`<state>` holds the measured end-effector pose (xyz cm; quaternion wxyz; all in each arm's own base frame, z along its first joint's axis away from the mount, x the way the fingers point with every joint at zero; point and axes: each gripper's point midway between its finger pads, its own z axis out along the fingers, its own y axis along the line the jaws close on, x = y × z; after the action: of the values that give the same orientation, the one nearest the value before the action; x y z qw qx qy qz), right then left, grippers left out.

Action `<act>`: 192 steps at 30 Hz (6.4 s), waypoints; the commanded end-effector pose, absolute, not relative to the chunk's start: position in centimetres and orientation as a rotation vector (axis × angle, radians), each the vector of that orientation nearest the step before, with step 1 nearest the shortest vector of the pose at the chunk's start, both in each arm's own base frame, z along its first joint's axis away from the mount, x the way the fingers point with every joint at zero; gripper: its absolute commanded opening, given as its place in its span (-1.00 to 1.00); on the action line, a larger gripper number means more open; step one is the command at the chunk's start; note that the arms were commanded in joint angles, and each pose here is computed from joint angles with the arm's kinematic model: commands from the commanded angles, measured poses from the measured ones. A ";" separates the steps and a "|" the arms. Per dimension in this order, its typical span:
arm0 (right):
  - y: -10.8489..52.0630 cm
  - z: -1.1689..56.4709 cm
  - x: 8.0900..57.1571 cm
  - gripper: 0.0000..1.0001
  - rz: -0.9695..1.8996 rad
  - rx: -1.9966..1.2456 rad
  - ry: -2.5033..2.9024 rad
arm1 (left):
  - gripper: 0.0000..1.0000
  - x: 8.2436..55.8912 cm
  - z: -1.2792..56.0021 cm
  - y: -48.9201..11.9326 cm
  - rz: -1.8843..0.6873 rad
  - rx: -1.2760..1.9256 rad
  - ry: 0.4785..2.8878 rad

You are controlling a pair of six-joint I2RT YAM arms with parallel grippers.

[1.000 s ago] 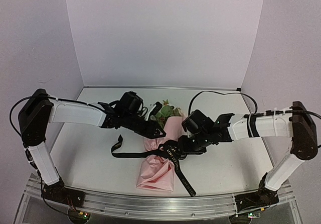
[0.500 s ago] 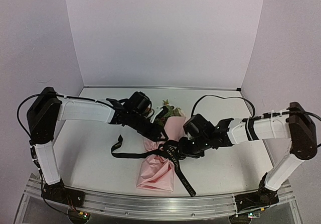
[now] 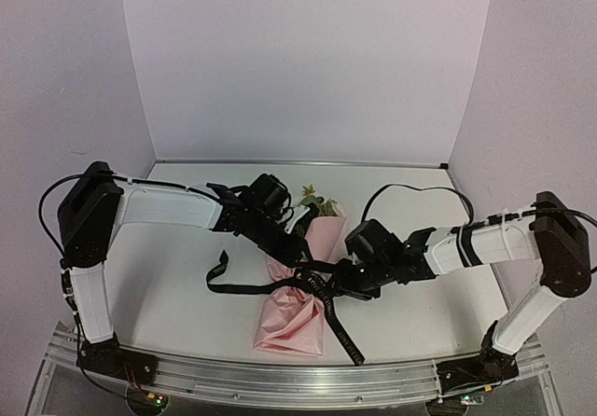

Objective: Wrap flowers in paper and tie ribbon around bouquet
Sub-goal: Cross the half-tied ribbon over the folded bouquet.

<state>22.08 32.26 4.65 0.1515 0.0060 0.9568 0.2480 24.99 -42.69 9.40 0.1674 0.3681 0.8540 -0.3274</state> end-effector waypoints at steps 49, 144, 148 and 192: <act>35.4 4.3 22.5 -0.51 0.884 0.073 2.672 | -1.00 23.9 11.9 -40.7 -0.913 1.035 2.398; 37.4 8.1 23.5 -1.00 0.883 -0.392 2.676 | -1.00 23.7 12.3 -38.8 -1.003 0.927 2.458; 35.7 10.8 22.4 -1.00 0.743 -0.563 2.733 | -1.00 23.3 11.6 -37.9 -0.989 0.897 2.501; 37.0 9.9 17.6 0.17 0.641 -0.936 2.681 | -1.00 20.9 10.3 -37.8 -1.139 0.799 2.526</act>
<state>16.90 34.73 10.06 0.0940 -0.3345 0.9177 0.1927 20.91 -37.67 8.98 0.1149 0.2747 0.8746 -0.3826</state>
